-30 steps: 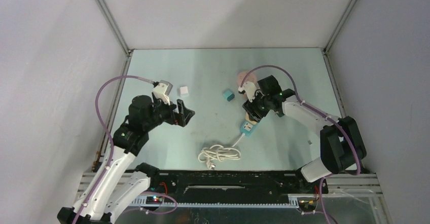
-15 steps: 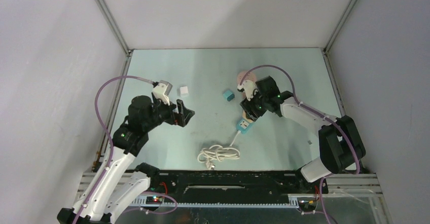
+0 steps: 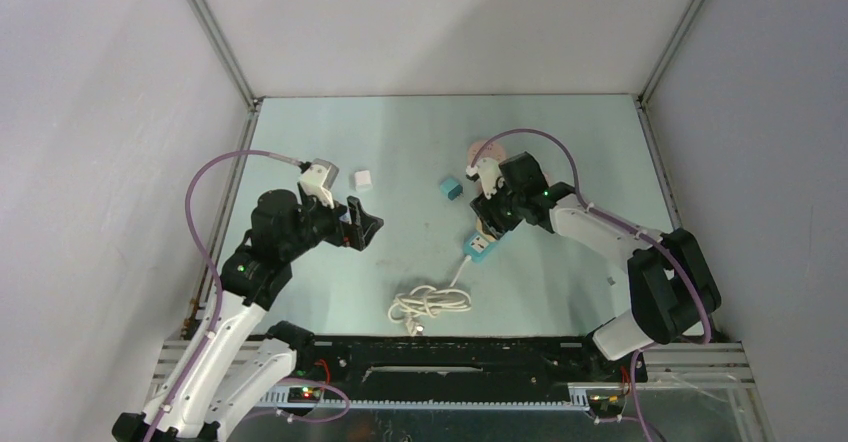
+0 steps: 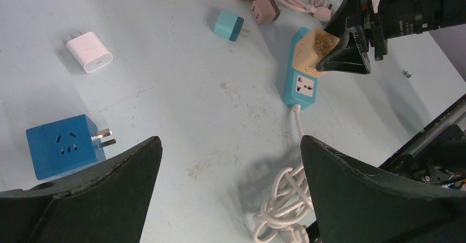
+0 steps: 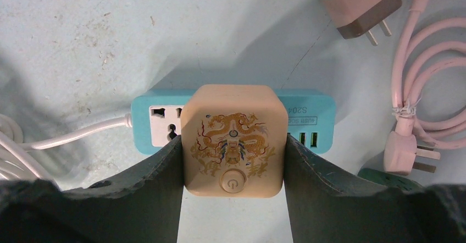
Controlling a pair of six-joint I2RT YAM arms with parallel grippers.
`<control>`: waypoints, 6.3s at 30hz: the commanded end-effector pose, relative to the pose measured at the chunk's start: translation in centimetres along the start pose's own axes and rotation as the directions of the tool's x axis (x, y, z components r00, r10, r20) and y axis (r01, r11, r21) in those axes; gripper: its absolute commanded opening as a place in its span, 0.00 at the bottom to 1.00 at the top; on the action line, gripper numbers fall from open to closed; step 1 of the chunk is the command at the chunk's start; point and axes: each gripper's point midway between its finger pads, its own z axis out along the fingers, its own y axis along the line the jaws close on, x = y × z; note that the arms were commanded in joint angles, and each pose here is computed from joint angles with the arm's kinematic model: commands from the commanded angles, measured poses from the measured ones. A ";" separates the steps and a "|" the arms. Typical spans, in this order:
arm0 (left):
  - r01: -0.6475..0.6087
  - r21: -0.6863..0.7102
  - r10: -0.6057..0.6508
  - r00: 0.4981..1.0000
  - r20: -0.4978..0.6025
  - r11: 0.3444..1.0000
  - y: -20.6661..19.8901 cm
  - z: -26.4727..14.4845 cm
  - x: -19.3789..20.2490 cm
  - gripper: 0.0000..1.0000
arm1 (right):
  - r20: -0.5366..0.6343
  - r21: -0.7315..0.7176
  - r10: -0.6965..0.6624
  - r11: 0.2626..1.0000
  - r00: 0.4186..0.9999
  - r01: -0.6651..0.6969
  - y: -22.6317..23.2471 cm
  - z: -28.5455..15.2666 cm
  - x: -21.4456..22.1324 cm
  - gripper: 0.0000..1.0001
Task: Insert the plug
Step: Insert the plug into the socket, then press the plug into the socket.
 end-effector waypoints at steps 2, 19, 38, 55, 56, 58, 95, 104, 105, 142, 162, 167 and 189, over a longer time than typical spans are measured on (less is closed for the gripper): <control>-0.008 -0.007 0.008 0.999 0.038 1.000 0.2 0.0 -0.5 1.00 | -0.330 -0.009 0.054 0.998 0.942 -0.061 1.5 1.2 9.9 0.00; -0.008 -0.028 0.009 0.999 0.049 1.000 0.6 -0.1 -1.0 1.00 | -0.366 -0.027 0.026 0.999 0.930 -0.038 1.9 1.8 10.5 0.00; 0.039 -0.072 -0.035 0.998 0.051 0.997 1.3 0.5 -1.5 1.00 | -0.157 0.017 0.039 0.999 0.987 -0.036 1.6 -1.0 5.1 0.74; 0.125 -0.008 -0.125 0.992 -0.014 0.992 0.5 3.1 -1.0 0.99 | 0.243 0.087 0.253 0.956 0.937 -0.280 -1.4 -10.2 -2.1 1.00; 0.142 0.018 -0.142 0.990 -0.026 0.990 0.0 3.6 -1.1 0.98 | 0.270 0.074 0.299 0.941 0.915 -0.329 -1.7 -10.4 -2.4 1.00; 0.179 0.065 -0.176 0.983 -0.052 0.982 -0.9 4.8 -1.2 0.96 | 0.307 0.013 0.412 0.899 0.858 -0.437 -2.4 -10.8 -2.6 1.00; 0.256 0.253 -0.070 0.818 -0.571 0.933 -11.7 26.4 11.1 0.53 | 0.011 -0.204 0.809 0.577 0.587 -0.791 -2.9 -0.3 2.5 0.44; 0.224 0.156 -0.079 0.777 -0.625 0.962 -9.6 25.6 16.0 0.42 | -0.057 -0.126 0.797 0.592 0.602 -0.796 -1.4 0.8 5.7 0.33; 0.217 0.156 -0.073 0.775 -0.628 0.964 -9.7 25.4 16.3 0.42 | -0.063 -0.121 0.794 0.595 0.604 -0.795 -1.1 0.8 5.9 0.32; 0.219 0.164 -0.108 0.855 -0.508 0.962 -11.0 23.1 14.4 0.68 | 0.162 -0.275 0.769 0.638 0.619 -0.720 -1.6 -7.4 -1.2 0.75; 0.240 0.272 -0.090 0.879 -0.468 0.932 -12.9 23.4 12.2 0.75 | 0.075 -0.313 0.854 0.511 0.515 -0.801 -2.1 -3.2 0.5 0.64; 0.253 0.295 -0.107 0.894 -0.435 0.921 -13.0 23.9 10.3 0.77 | 0.069 -0.316 0.863 0.495 0.501 -0.809 -2.6 -2.5 0.7 0.60; 0.221 0.307 -0.109 0.933 -0.343 0.926 -13.5 24.0 5.8 0.73 | 0.018 -0.245 0.855 0.507 0.519 -0.827 -2.2 -0.9 2.9 0.38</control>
